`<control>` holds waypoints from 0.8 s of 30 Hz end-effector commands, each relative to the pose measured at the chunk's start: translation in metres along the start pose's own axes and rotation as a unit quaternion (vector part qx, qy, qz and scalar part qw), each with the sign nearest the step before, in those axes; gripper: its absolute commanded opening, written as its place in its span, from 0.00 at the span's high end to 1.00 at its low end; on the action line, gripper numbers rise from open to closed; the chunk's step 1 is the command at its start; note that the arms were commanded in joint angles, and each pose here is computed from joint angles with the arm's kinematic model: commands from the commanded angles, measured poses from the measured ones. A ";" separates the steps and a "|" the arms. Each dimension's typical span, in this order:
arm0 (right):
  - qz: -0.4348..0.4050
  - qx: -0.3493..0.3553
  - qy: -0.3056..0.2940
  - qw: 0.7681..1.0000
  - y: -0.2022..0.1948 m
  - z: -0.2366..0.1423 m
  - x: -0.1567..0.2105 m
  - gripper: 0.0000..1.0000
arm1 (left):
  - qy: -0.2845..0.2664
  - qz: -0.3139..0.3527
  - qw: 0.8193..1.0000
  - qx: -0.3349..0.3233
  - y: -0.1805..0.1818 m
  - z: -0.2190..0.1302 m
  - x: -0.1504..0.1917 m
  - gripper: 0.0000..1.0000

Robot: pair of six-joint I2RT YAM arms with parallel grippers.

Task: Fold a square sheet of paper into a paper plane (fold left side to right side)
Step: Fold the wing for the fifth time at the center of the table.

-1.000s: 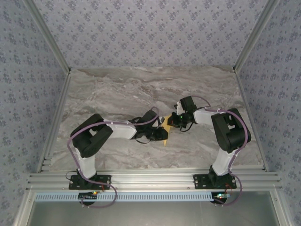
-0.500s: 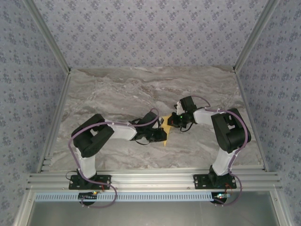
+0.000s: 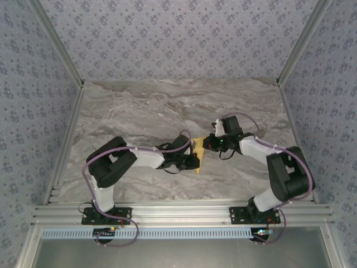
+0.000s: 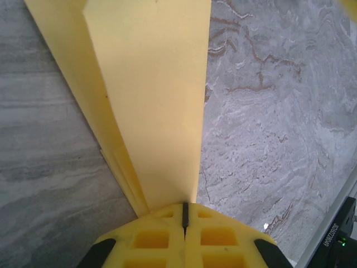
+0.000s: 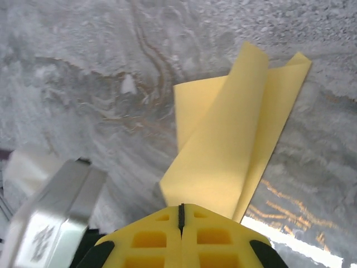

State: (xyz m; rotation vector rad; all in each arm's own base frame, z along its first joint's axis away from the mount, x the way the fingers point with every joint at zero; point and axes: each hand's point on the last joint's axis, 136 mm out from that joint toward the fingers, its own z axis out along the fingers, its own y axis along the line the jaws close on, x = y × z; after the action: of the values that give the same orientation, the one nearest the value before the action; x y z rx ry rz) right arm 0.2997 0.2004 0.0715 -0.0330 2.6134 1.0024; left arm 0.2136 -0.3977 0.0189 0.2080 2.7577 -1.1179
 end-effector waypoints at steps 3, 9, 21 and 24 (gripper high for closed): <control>0.006 -0.013 0.042 0.999 -0.004 0.007 0.042 0.99 | 0.064 -0.028 0.992 -0.109 0.060 0.013 0.044 0.99; 0.011 -0.016 0.058 0.998 -0.009 0.021 0.049 0.99 | 0.063 -0.028 0.991 -0.113 0.062 0.012 0.044 1.00; 0.008 0.004 0.063 0.998 -0.022 0.036 0.035 0.99 | 0.066 -0.027 0.990 -0.119 0.064 0.010 0.046 1.00; 0.006 0.010 0.063 0.998 -0.026 0.038 0.029 0.99 | 0.067 -0.027 0.990 -0.121 0.065 0.010 0.047 1.00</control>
State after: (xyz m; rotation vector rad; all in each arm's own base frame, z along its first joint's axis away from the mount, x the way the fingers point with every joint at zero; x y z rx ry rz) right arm 0.2658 0.2126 0.0183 -0.0597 2.7762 1.0746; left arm 0.2132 -0.4000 0.0185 0.2108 2.7636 -1.1010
